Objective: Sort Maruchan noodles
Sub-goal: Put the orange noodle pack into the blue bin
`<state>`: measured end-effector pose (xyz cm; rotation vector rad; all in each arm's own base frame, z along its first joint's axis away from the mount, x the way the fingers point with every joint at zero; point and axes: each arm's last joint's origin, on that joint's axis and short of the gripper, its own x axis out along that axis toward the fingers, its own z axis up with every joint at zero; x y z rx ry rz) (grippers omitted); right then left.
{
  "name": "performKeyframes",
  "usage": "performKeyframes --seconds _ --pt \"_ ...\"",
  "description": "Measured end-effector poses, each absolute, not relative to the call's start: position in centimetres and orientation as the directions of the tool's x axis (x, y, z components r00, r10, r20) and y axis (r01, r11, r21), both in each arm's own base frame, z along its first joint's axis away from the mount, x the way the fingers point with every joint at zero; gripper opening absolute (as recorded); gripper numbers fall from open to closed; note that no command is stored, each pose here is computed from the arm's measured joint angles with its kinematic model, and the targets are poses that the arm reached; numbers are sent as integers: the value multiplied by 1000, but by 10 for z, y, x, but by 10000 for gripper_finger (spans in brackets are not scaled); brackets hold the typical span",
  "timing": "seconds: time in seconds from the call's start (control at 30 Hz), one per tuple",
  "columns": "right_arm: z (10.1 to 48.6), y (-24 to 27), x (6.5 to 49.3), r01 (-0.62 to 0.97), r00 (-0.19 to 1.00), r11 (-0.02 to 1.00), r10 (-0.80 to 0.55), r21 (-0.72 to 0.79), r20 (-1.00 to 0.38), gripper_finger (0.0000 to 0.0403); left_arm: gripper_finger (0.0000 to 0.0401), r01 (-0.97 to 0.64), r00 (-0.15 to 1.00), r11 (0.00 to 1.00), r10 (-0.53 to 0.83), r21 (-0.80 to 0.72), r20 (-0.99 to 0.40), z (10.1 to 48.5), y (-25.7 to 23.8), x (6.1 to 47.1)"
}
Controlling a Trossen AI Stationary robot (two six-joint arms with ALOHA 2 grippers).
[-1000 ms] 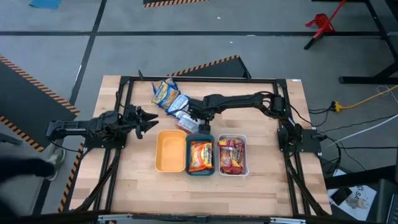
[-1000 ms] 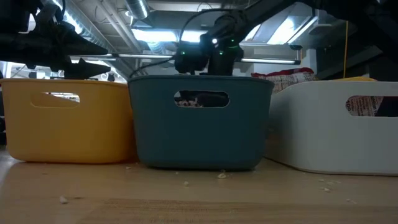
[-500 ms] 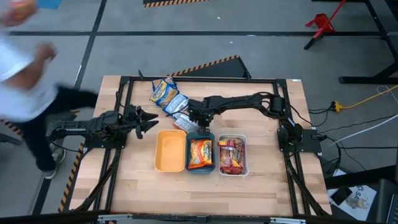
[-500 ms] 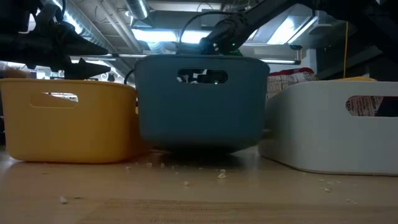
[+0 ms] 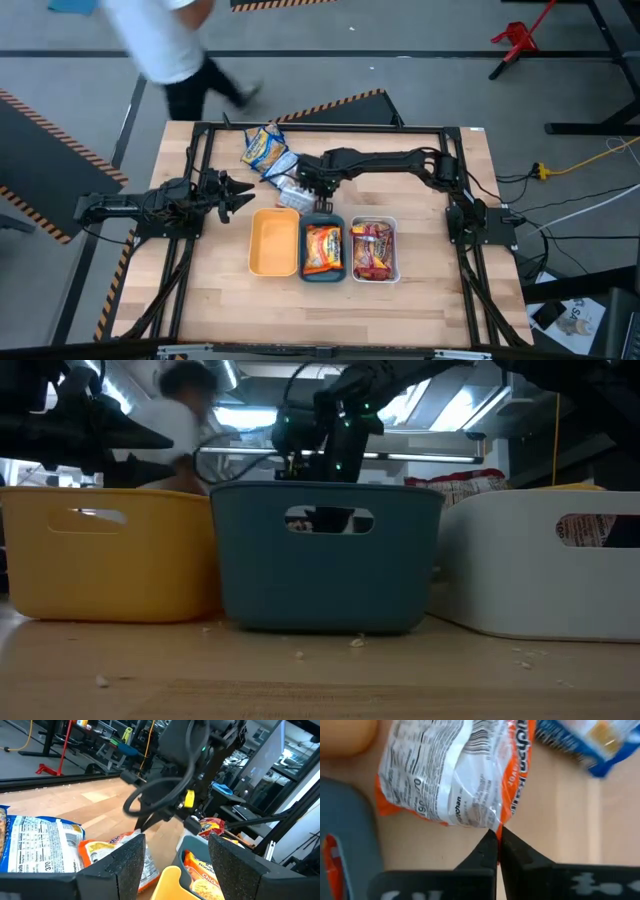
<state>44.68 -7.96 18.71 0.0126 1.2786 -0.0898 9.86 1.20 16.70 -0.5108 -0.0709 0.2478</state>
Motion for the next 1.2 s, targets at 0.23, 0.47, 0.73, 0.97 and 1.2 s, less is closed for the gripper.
performKeyframes --seconds 0.23,0.47,0.73,0.97,1.2 --pt "220 -75 452 66 298 995 -88 -71 -951 0 212 -217 968 843 252 -492 6 167 12 99" --pt "246 -67 457 31 353 997 -76 -70 -933 11 212 -217 968 843 252 -492 6 167 12 99" --pt "242 -70 484 129 556 992 -79 -7 -827 181 212 -217 968 843 253 -492 7 167 12 99" --pt "195 -76 504 305 547 951 -141 40 -825 345 212 -217 968 843 253 -493 6 167 12 99" --pt "173 -92 506 452 506 888 -174 88 -845 391 212 -217 968 843 253 -493 6 167 12 99"
